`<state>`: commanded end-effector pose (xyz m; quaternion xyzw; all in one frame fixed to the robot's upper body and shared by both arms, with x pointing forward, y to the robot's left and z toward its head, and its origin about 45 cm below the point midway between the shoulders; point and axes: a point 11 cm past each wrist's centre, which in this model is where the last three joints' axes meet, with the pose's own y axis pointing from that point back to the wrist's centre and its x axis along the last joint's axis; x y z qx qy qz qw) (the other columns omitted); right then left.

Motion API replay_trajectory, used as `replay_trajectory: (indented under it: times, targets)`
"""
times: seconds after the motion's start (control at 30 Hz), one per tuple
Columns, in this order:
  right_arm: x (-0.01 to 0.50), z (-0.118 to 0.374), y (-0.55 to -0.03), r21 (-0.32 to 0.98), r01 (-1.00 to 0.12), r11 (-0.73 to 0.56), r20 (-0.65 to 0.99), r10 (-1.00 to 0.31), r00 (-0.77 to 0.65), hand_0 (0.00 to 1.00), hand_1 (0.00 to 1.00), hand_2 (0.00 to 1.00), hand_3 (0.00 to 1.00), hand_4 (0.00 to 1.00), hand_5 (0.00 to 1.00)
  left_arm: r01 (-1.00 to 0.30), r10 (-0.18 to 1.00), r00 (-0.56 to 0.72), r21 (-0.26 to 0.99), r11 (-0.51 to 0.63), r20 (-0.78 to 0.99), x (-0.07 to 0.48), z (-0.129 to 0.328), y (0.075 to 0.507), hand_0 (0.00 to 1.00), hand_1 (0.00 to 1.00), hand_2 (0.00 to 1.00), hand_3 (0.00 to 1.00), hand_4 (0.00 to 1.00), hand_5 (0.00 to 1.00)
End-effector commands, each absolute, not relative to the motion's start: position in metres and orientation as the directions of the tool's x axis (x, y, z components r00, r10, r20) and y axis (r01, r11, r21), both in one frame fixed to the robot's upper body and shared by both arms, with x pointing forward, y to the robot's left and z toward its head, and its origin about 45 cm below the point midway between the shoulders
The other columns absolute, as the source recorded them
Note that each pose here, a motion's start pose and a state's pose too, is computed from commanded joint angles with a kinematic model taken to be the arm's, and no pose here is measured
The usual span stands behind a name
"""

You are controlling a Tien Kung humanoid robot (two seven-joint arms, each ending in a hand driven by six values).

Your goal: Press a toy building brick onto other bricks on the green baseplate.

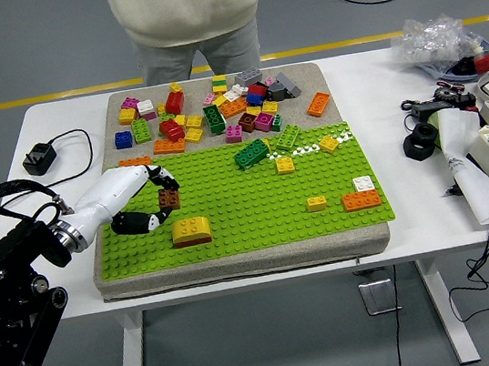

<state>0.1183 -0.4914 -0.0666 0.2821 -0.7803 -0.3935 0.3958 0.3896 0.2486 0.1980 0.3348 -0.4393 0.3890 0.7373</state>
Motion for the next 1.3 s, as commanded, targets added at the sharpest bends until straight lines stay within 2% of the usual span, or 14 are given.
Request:
replay_trajectory:
  times: [0.43, 1.3]
  targets:
    - [0.119, -0.065, -0.494, 0.832, -0.132, 0.539, 0.404, -0.752, -0.521, 0.802, 0.732, 0.754, 0.746, 0.998, 0.667, -0.853, 0.284, 0.353, 0.182, 0.489, 0.891, 0.376, 0.184, 0.239, 0.699, 0.660, 0.539, 0.594, 0.452, 0.002]
    - [0.120, -0.065, -0.494, 0.833, -0.131, 0.538, 0.406, -0.754, -0.516, 0.803, 0.732, 0.755, 0.744, 0.998, 0.667, -0.851, 0.304, 0.381, 0.202, 0.485, 0.873, 0.382, 0.175, 0.231, 0.705, 0.665, 0.542, 0.593, 0.468, 0.002]
